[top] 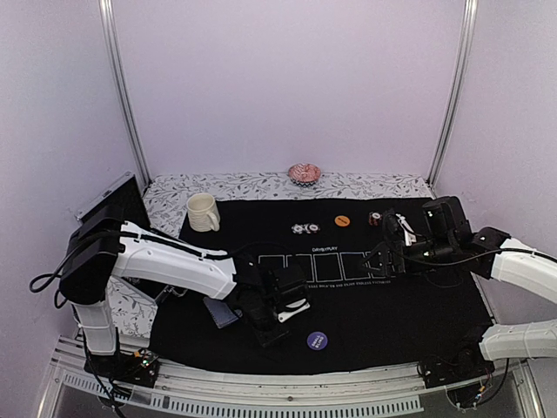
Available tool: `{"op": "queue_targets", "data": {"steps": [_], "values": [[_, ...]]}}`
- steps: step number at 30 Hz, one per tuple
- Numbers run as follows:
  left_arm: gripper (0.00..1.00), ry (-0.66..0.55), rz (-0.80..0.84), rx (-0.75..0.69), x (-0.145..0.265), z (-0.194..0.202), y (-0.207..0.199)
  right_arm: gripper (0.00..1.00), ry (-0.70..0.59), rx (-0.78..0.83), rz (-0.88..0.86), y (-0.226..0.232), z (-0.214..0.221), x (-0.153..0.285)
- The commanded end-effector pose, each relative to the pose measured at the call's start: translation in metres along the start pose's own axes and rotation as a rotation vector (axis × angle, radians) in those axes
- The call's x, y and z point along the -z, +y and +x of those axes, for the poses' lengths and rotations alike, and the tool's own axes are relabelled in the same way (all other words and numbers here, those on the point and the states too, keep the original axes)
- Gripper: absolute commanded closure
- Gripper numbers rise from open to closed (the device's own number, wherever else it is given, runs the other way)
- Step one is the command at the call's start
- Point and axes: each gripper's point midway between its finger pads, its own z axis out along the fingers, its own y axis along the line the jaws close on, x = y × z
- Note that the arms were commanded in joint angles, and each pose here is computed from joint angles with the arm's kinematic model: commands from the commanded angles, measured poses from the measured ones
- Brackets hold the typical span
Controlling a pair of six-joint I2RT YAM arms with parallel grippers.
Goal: Distribute texas hold em gaming equipment
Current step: Place the poker chips pile at the small blind area.
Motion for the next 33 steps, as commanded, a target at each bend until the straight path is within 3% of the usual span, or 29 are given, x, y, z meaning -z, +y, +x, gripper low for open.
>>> {"op": "queue_targets", "data": {"steps": [1,6,9,13,14,22,25,30,33], "values": [[0.52,0.02,0.017,0.004,-0.008,0.011,0.007,0.0,-0.026,0.024,-0.007,0.006,-0.008,0.0],[0.51,0.01,0.021,0.001,-0.003,0.011,0.009,0.0,-0.024,0.038,0.001,0.006,-0.008,0.003],[0.56,0.009,0.017,0.006,-0.003,0.012,0.013,0.01,-0.023,0.045,0.004,0.006,-0.008,0.004],[0.97,-0.005,0.029,0.013,0.002,0.008,0.011,0.01,-0.024,0.053,0.007,0.007,-0.01,0.005],[1.0,-0.011,0.021,0.019,0.004,0.008,0.013,0.01,-0.026,0.057,0.008,0.007,-0.01,0.005],[1.0,-0.022,-0.254,0.08,0.031,0.004,0.056,0.01,-0.032,0.067,0.009,0.008,-0.012,0.006],[1.0,-0.053,-0.3,0.05,0.043,-0.004,0.056,0.01,-0.028,0.073,0.011,0.007,-0.012,0.005],[1.0,-0.326,0.037,0.022,0.078,-0.042,0.006,0.01,-0.002,0.085,0.021,0.006,-0.01,0.003],[1.0,-0.477,0.217,0.089,0.11,-0.057,-0.004,0.01,-0.005,0.128,0.023,0.009,-0.011,0.008]]}}
